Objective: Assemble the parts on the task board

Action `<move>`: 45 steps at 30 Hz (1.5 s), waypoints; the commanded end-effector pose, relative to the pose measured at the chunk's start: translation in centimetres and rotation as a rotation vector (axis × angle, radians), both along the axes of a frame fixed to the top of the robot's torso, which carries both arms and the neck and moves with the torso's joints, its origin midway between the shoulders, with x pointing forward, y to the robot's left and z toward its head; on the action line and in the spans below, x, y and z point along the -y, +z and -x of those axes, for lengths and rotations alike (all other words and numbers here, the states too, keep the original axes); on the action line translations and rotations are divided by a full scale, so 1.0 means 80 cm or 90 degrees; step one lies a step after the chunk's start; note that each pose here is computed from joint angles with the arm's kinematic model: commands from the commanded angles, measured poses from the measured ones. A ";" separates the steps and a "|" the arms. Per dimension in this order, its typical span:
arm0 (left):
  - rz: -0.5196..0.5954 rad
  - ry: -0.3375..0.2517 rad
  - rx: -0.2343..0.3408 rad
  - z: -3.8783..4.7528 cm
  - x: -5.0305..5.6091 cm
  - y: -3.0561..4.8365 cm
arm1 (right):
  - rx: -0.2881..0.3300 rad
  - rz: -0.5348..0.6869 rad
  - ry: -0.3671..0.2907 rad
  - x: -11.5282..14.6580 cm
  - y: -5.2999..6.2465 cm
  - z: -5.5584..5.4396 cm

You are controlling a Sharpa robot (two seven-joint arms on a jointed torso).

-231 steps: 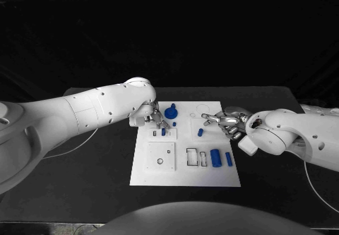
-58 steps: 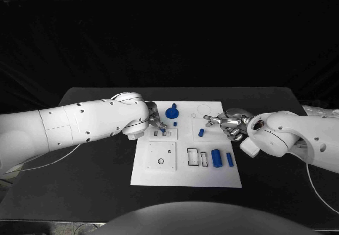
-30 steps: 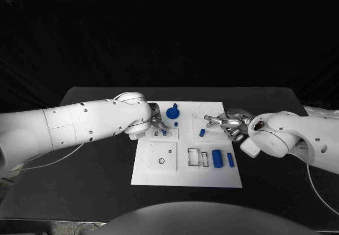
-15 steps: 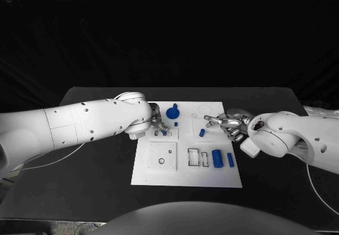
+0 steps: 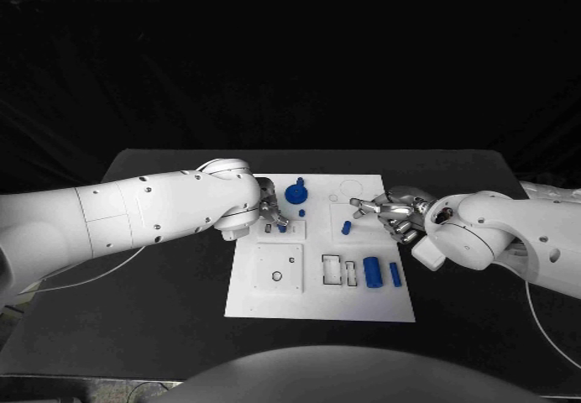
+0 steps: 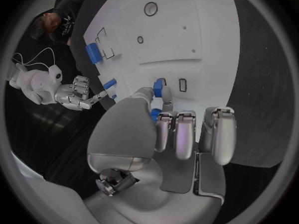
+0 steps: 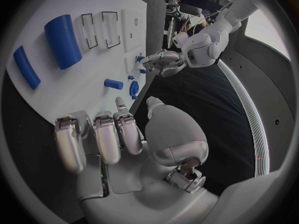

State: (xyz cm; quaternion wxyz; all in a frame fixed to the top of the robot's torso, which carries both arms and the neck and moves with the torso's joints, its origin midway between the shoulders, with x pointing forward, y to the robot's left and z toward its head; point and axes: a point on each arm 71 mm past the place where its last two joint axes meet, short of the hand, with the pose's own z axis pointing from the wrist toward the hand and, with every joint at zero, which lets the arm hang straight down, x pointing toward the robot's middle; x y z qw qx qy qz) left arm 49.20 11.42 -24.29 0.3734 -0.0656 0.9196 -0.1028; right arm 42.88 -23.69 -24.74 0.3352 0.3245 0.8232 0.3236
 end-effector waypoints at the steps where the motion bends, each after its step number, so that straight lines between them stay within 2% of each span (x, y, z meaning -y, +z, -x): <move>1: 0.003 -0.003 -0.003 0.001 0.002 -0.0004 | -0.001 -0.003 0.010 -0.002 -0.001 0.001; 45: 0.013 0.008 0.012 -0.003 -0.002 0.0005 | -0.003 -0.003 0.010 -0.002 -0.001 0.001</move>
